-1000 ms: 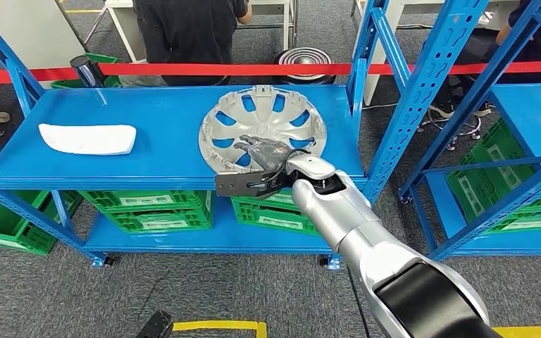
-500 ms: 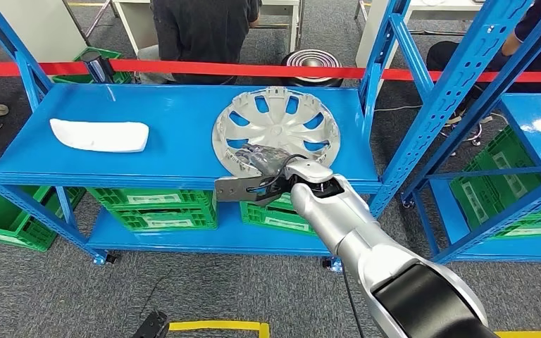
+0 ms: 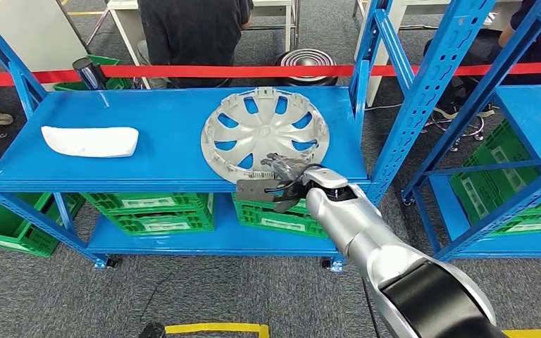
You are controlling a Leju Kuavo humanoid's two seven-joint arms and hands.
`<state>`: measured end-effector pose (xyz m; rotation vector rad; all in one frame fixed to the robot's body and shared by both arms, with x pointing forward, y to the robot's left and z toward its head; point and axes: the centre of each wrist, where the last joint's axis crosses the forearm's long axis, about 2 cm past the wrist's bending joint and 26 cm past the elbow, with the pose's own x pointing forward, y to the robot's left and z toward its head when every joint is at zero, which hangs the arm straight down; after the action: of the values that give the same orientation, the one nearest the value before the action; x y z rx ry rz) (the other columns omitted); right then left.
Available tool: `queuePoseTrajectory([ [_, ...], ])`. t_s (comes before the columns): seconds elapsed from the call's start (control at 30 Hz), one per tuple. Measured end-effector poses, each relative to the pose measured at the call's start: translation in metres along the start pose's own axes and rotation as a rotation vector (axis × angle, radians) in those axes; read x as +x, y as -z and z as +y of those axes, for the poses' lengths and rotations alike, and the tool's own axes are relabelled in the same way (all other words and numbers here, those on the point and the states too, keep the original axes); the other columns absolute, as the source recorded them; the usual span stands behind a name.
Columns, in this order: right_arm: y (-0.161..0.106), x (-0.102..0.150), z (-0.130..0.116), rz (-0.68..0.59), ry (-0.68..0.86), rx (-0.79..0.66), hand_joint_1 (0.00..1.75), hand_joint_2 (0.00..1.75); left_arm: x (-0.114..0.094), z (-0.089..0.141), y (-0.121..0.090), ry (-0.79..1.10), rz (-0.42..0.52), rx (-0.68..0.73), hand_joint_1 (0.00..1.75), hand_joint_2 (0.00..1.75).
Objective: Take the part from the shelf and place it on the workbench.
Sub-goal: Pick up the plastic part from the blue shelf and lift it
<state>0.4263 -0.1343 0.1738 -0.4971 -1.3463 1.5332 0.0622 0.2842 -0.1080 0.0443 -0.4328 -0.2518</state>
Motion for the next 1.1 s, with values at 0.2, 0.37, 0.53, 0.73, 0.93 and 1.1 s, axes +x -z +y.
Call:
queuePoseTrajectory([
  [0.2,-0.002,-0.008,0.004,0.025,0.022,0.0,0.0,1.75,-0.005,0.001,-0.001,-0.018,0.009,0.012,0.0,0.0],
  [0.37,-0.002,-0.012,0.004,0.036,0.028,0.001,0.0,1.75,-0.007,-0.001,-0.002,-0.027,0.013,0.012,0.0,0.0],
  [0.53,-0.003,-0.013,0.005,0.042,0.034,-0.001,0.0,1.75,-0.007,-0.001,-0.002,-0.018,0.021,0.014,0.0,0.0],
  [0.73,-0.004,-0.014,0.009,0.033,0.042,-0.014,0.0,1.75,-0.006,0.001,-0.002,0.024,0.024,0.008,0.0,0.0],
  [0.93,-0.004,-0.012,0.013,0.031,0.004,0.022,0.0,1.75,-0.004,-0.001,-0.002,0.037,0.019,-0.005,0.0,0.0],
  [1.1,-0.002,-0.009,0.012,0.041,-0.054,0.125,0.0,1.75,-0.004,0.0,-0.002,0.032,0.021,-0.006,0.0,0.0],
])
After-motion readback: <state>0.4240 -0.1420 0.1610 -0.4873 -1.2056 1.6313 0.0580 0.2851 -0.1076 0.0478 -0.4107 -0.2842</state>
